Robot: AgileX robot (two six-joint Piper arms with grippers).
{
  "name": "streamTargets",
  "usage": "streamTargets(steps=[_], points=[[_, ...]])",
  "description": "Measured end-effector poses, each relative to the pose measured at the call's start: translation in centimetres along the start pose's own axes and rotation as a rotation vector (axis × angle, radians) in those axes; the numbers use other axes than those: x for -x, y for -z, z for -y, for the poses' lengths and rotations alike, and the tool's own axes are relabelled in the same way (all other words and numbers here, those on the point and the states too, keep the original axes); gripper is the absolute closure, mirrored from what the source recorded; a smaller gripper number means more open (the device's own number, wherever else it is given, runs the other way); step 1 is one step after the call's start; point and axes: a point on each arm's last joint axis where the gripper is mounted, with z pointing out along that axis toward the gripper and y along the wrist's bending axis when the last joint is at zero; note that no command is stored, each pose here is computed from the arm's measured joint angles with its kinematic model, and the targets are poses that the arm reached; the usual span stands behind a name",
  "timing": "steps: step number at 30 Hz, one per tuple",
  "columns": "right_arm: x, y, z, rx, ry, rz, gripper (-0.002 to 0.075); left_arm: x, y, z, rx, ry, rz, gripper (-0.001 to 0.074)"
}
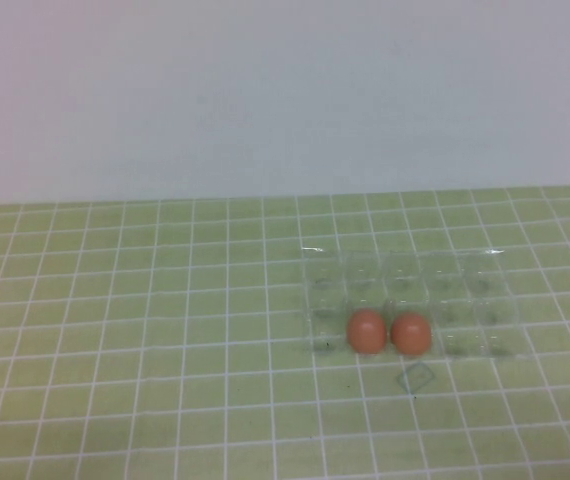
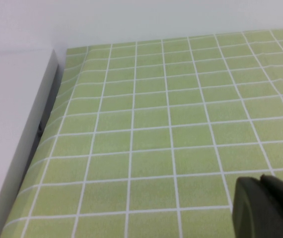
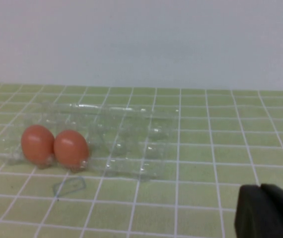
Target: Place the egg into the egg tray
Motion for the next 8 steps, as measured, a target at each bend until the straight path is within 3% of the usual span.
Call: streamTargets(steps=[8], points=[[-1.1,0.1,-0.3,0.031,0.009,-0.121,0.0728,0.0,0.0,0.0,0.000,0.000,0.000,0.0738]])
